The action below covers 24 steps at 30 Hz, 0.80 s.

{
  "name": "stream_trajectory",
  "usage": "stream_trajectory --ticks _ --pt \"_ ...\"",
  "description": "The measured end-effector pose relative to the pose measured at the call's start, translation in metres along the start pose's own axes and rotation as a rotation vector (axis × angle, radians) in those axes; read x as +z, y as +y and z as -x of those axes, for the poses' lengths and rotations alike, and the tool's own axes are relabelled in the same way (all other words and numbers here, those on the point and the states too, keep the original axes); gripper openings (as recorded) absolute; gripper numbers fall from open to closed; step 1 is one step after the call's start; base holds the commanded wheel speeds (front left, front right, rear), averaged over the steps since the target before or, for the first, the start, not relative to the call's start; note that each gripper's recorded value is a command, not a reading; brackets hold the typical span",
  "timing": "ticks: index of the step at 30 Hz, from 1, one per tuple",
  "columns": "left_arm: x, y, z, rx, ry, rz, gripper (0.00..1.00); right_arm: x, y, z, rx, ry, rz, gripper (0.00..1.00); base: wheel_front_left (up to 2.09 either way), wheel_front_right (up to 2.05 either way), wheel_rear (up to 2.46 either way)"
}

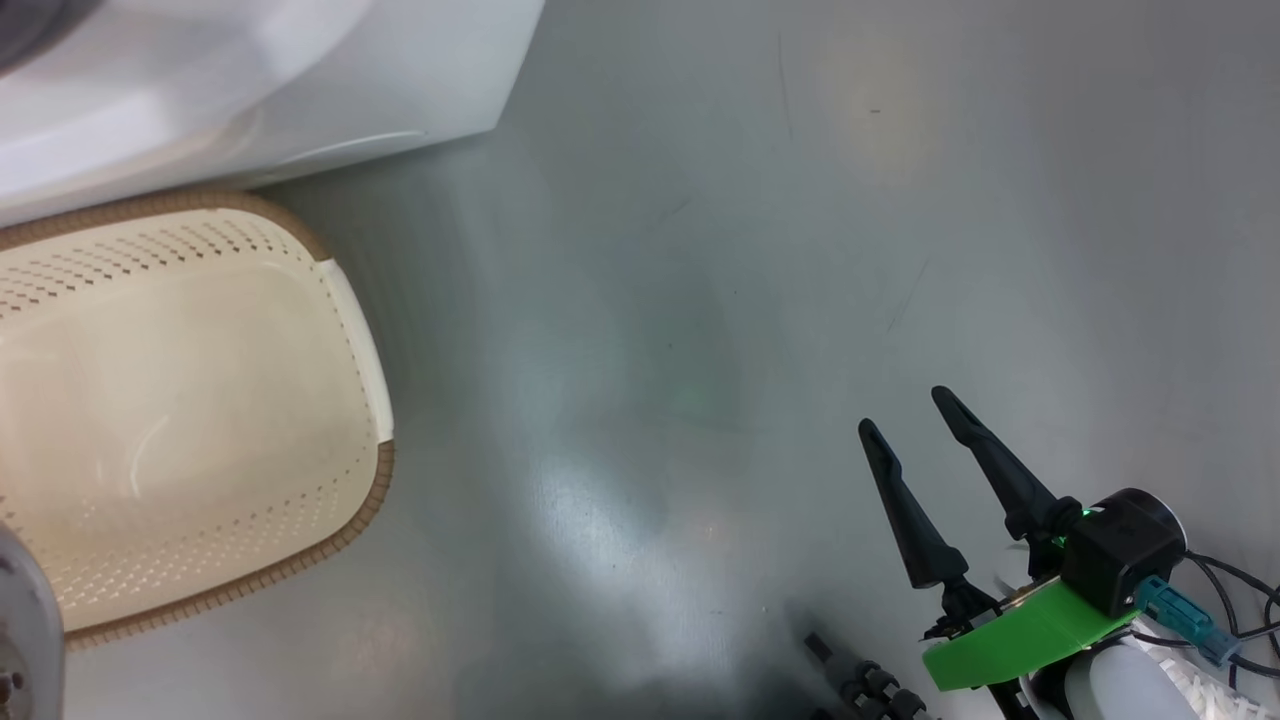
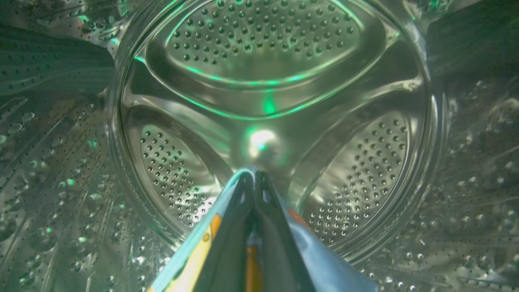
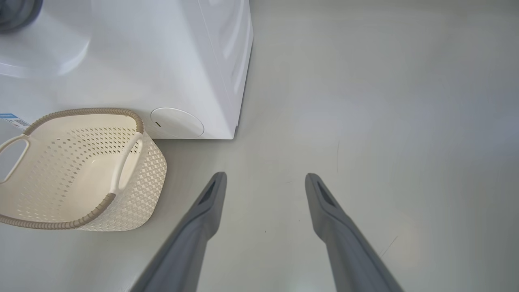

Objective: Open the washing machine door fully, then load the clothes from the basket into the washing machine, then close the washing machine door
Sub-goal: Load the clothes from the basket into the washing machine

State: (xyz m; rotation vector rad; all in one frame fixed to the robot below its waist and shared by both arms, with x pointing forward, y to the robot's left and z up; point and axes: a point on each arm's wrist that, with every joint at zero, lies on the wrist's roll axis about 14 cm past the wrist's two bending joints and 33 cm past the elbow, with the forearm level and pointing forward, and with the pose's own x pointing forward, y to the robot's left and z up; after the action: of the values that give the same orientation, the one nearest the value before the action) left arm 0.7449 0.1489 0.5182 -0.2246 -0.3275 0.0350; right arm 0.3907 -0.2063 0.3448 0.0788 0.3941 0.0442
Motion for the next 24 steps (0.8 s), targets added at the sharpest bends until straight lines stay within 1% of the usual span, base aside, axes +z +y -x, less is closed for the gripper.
stream_trajectory --ticks 5,8,11,12,13,14,16,17,18,19,24 --pt "0.008 0.001 -0.001 0.000 -0.036 0.005 0.00 -0.005 0.002 -0.004 0.008 0.012 -0.004 1.00 0.00 0.00 0.00" --pt "-0.005 0.000 0.002 -0.004 0.015 -0.004 0.00 -0.004 0.004 -0.004 0.011 0.007 -0.008 1.00 0.00 0.00 0.00" --pt "-0.019 -0.003 0.006 -0.010 0.076 -0.038 0.00 -0.002 0.005 -0.003 0.012 0.001 -0.009 1.00 0.00 0.00 0.00" --pt "-0.024 -0.005 0.008 -0.019 0.098 -0.048 0.02 -0.001 0.005 -0.002 0.012 -0.002 -0.009 1.00 0.00 0.00 0.00" --pt "-0.027 -0.007 0.010 -0.026 0.115 -0.072 0.13 0.001 0.005 -0.002 0.013 -0.005 -0.009 1.00 0.00 0.00 0.00" --pt "-0.032 -0.008 0.012 -0.025 0.135 -0.084 0.30 0.001 0.005 -0.002 0.014 -0.008 -0.009 1.00 0.00 0.00 0.00" --pt "-0.039 -0.010 0.015 -0.033 0.172 -0.101 0.51 0.003 0.006 -0.001 0.015 -0.012 -0.009 1.00 0.00 0.00 0.00" --pt "-0.043 -0.011 0.018 -0.037 0.191 -0.117 0.82 0.004 0.006 -0.001 0.017 -0.015 -0.009 1.00 0.00 0.00 0.00" --pt "-0.048 -0.012 0.020 -0.039 0.214 -0.126 0.90 0.005 0.007 -0.001 0.019 -0.019 -0.010 1.00 0.00 0.00 0.00" --pt "-0.052 -0.012 0.023 -0.040 0.234 -0.132 1.00 0.006 0.007 0.000 0.020 -0.022 -0.010 1.00 0.00 0.00 0.00" --pt "-0.068 -0.009 0.038 -0.019 0.343 -0.171 1.00 0.014 0.011 0.002 0.031 -0.043 -0.011 1.00 0.00 0.00 0.00"
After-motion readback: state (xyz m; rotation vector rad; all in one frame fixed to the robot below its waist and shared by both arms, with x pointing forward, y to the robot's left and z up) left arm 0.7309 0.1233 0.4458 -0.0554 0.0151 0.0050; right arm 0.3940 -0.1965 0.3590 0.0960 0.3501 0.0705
